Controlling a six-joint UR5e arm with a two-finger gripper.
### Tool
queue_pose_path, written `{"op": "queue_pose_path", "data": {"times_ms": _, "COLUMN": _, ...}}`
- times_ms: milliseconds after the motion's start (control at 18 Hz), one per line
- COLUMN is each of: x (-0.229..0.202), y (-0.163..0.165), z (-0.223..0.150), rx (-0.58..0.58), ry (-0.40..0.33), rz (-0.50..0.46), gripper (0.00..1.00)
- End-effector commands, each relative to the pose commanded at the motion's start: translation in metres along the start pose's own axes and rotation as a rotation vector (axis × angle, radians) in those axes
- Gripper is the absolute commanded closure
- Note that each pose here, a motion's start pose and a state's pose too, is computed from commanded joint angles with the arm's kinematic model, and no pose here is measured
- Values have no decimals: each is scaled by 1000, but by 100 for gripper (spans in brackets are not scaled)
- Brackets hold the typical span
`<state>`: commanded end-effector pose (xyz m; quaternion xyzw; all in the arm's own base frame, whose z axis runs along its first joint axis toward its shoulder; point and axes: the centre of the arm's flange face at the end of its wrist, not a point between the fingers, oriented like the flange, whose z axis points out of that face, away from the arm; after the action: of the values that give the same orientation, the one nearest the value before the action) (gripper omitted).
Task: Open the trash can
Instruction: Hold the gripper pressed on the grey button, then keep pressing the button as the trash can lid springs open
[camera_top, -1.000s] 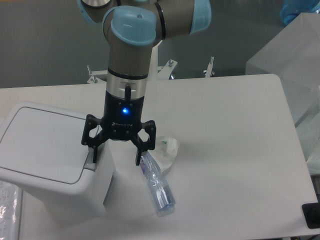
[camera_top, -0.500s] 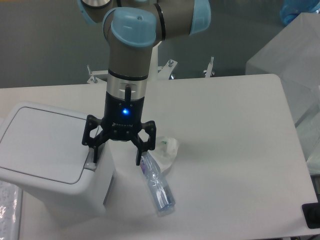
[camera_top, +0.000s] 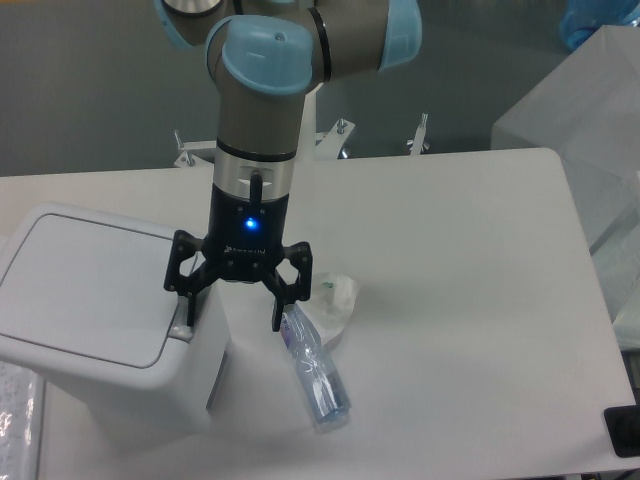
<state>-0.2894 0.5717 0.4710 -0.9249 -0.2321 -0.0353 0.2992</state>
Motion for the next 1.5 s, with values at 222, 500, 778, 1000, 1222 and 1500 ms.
{"op": "queue_pose_path", "data": {"times_ms": 222, "x": 1, "y": 0, "z": -2, "rx": 4, "ry": -1, "rz": 2, "gripper": 0}}
{"op": "queue_pose_path", "data": {"times_ms": 500, "x": 0, "y": -1, "z": -2, "rx": 4, "ry": -1, "rz": 2, "gripper": 0}}
{"op": "queue_pose_path", "data": {"times_ms": 778, "x": 0, "y": -1, "z": -1, "rx": 3, "ry": 0, "rz": 1, "gripper": 0}}
{"op": "queue_pose_path", "data": {"times_ms": 1000, "x": 0, "y": -1, "z": 0, "rx": 1, "ry": 0, "rz": 1, "gripper": 0}}
{"op": "queue_pose_path", "data": {"times_ms": 1222, "x": 0, "y": -1, "z": 1, "rx": 1, "ry": 0, "rz": 1, "gripper": 0}}
{"op": "queue_pose_path", "data": {"times_ms": 1500, "x": -1, "y": -1, "z": 2, "rx": 0, "ry": 0, "rz": 2, "gripper": 0}}
